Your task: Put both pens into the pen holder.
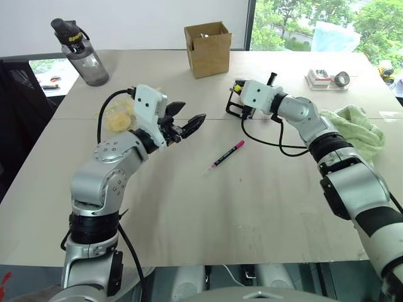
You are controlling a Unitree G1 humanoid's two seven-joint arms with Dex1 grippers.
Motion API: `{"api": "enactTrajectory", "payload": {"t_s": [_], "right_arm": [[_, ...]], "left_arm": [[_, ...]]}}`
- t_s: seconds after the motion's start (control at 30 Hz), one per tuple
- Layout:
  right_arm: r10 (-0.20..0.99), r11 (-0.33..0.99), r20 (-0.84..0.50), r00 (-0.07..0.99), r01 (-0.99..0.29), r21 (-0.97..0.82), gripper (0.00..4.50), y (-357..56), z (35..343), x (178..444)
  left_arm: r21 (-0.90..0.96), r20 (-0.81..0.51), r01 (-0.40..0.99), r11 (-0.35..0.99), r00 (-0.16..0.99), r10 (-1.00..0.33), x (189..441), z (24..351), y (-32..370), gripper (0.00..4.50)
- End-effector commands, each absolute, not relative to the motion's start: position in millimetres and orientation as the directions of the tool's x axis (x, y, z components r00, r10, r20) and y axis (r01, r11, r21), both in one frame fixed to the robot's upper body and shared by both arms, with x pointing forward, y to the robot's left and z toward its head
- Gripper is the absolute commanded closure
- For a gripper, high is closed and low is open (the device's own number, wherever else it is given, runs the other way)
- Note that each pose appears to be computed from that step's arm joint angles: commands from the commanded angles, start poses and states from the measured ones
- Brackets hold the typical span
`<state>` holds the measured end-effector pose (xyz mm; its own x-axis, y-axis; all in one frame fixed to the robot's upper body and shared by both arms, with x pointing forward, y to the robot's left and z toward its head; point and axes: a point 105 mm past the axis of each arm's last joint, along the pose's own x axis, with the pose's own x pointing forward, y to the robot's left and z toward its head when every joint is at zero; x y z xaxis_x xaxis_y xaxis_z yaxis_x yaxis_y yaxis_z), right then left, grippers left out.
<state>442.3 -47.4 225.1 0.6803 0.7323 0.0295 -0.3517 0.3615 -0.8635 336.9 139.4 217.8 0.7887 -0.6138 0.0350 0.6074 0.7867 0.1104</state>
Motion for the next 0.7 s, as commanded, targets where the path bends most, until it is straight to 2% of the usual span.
{"api": "enactTrajectory", "payload": {"t_s": [0.03, 0.27, 0.3, 0.37, 0.43, 0.47, 0.5, 0.53, 0.57, 0.7], "right_arm": [[0.726, 0.392, 0.098, 0.681, -0.292, -0.872, 4.41, -45.2, 248.6, 443.4], [0.706, 0.394, 0.085, 0.703, -0.29, -0.872, 4.41, -46.3, 247.9, 447.3], [0.704, 0.395, 0.086, 0.705, -0.288, -0.872, 3.4, -46.4, 248.5, 447.7], [0.702, 0.383, 0.07, 0.708, -0.294, -0.876, 2.7, -46.3, 247.7, 448.5], [0.698, 0.398, 0.077, 0.712, -0.297, -0.868, 1.71, -47.0, 249.2, 449.2], [0.695, 0.414, 0.084, 0.714, -0.301, -0.859, 1.36, -47.2, 250.5, 449.7], [0.692, 0.426, 0.091, 0.716, -0.304, -0.852, 0.73, -47.3, 251.6, 450.0], [0.69, 0.435, 0.096, 0.717, -0.305, -0.847, 0.36, -47.4, 252.5, 450.3], [0.688, 0.44, 0.099, 0.719, -0.305, -0.844, 0.11, -47.4, 253.1, 450.5], [0.684, 0.453, 0.111, 0.721, -0.301, -0.839, 0.11, -48.0, 255.6, 450.8]], "left_arm": [[0.126, 0.103, 0.603, 0.788, 0.782, -0.615, 334.9, 235.0, 141.7, 0.84], [0.12, 0.102, 0.606, 0.786, 0.781, -0.617, 335.3, 231.8, 140.8, 0.84], [0.12, 0.102, 0.606, 0.786, 0.78, -0.617, 335.3, 231.6, 140.5, 0.74], [0.12, 0.101, 0.607, 0.785, 0.78, -0.618, 335.3, 231.3, 140.2, 0.74], [0.121, 0.101, 0.606, 0.786, 0.78, -0.617, 335.2, 231.1, 140.7, 0.74], [0.121, 0.101, 0.605, 0.787, 0.781, -0.616, 335.1, 230.9, 141.7, 0.74], [0.121, 0.1, 0.603, 0.788, 0.783, -0.614, 335.1, 230.5, 142.6, 0.74], [0.121, 0.098, 0.602, 0.789, 0.784, -0.613, 335.0, 230.0, 143.3, 0.74], [0.121, 0.097, 0.601, 0.79, 0.785, -0.612, 335.0, 229.6, 143.6, 0.74], [0.121, 0.097, 0.604, 0.788, 0.783, -0.615, 335.2, 229.7, 142.2, 0.74]]}}
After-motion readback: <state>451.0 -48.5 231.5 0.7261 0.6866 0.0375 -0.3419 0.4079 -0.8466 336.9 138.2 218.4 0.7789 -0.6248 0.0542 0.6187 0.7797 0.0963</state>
